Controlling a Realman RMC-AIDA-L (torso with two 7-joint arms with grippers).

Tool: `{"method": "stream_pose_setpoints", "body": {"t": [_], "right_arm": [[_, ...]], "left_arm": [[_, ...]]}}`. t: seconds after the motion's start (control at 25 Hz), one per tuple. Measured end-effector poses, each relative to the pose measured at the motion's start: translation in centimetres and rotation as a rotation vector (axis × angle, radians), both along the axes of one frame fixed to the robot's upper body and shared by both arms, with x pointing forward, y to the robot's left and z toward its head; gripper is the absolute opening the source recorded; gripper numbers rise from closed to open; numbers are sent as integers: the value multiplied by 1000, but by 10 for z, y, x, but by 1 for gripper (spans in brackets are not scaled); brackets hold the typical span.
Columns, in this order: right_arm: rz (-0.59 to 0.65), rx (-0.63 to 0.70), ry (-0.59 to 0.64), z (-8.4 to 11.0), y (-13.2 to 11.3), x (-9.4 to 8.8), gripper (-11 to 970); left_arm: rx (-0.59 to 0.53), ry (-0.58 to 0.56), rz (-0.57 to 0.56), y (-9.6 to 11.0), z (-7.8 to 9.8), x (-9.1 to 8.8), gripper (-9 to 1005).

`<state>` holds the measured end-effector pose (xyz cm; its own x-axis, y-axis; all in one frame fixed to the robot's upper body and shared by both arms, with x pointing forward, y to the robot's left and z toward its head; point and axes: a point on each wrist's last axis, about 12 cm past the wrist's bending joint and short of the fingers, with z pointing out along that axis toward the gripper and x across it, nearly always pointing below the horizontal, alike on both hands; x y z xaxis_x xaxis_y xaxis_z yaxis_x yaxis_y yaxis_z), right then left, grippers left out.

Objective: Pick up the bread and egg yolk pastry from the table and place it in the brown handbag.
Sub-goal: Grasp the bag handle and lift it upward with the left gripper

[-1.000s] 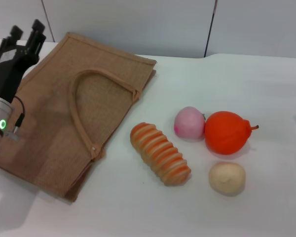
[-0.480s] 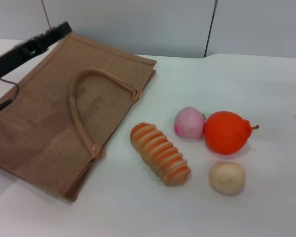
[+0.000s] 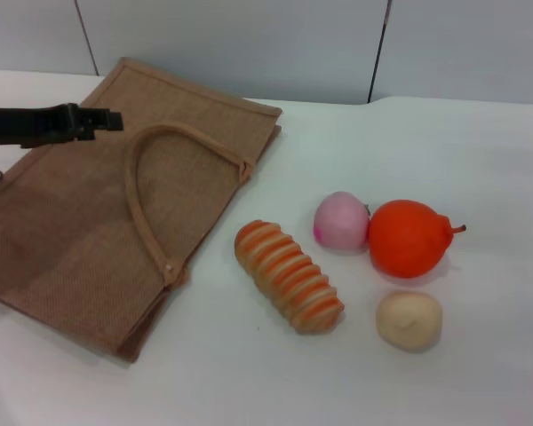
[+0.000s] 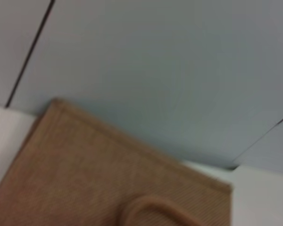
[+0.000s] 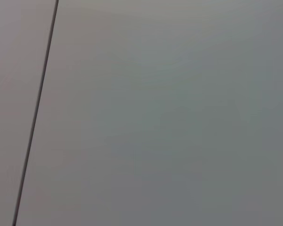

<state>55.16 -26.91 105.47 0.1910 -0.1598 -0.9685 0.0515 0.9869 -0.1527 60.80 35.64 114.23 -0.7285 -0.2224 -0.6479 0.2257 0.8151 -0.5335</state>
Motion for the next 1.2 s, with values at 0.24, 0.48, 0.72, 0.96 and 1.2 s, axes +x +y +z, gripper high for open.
{"method": "stream_pose_setpoints", "body": {"t": [0.24, 0.48, 0.72, 0.96, 1.2], "right_arm": [[-1, -1, 1, 0, 0, 0, 880], [1, -1, -1, 0, 0, 0, 880], [2, 1, -2, 1, 1, 1, 879], [4, 4, -3, 1, 2, 1, 879], [5, 5, -3, 1, 2, 1, 880]], "left_arm": [[142, 95, 10, 6, 11, 13, 602], [286, 110, 10, -7, 11, 30, 601], [429, 69, -51, -40, -3, 48, 598], [493, 56, -74, -60, -22, 56, 594], [509, 47, -54, -62, -29, 58, 590]]}}
